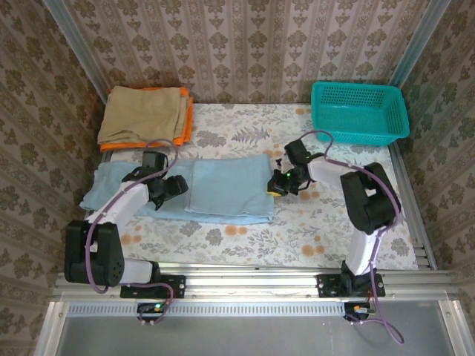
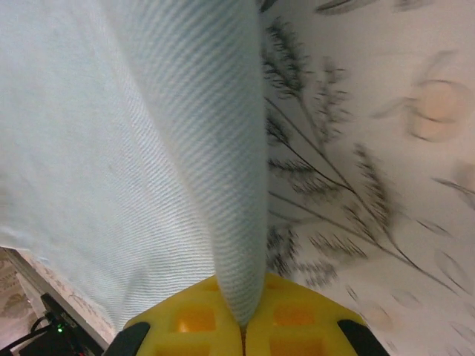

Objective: Fold and stack the trousers

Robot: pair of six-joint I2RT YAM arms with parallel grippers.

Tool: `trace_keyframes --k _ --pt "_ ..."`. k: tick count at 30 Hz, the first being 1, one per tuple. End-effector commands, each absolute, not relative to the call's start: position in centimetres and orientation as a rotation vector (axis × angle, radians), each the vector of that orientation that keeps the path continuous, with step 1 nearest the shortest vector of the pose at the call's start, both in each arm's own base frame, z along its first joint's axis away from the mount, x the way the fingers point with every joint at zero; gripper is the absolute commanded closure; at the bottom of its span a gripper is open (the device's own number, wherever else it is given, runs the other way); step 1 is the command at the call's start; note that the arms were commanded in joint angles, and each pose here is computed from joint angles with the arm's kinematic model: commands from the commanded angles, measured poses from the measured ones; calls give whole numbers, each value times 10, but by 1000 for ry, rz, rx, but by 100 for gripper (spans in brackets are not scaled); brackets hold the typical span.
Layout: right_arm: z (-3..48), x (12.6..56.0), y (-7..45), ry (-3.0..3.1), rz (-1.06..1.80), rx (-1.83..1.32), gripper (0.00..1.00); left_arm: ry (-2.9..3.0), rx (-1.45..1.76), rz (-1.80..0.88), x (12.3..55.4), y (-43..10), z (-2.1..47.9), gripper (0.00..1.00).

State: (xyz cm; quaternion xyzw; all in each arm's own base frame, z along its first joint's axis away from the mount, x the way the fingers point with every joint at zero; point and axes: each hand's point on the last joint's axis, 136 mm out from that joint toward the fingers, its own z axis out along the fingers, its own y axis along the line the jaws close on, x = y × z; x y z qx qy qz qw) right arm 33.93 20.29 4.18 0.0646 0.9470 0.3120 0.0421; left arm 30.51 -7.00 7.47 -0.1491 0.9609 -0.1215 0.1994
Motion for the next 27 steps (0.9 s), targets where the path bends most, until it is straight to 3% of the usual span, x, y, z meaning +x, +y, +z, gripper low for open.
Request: trace_keyframes --k 1,7,12,20,27 --pt "47 330 138 2915 731 343 100 2660 -386 -348 310 -70 90 31" --pt "48 308 42 2918 401 596 100 2621 -401 -359 316 -71 100 31" --pt "74 324 0 2861 237 665 100 2638 -386 -361 325 -74 98 31" --pt "85 348 18 2876 379 609 100 2651 -409 -346 335 -65 88 31" --pt "106 353 7 2841 295 595 100 2615 -558 -193 328 -19 84 28"
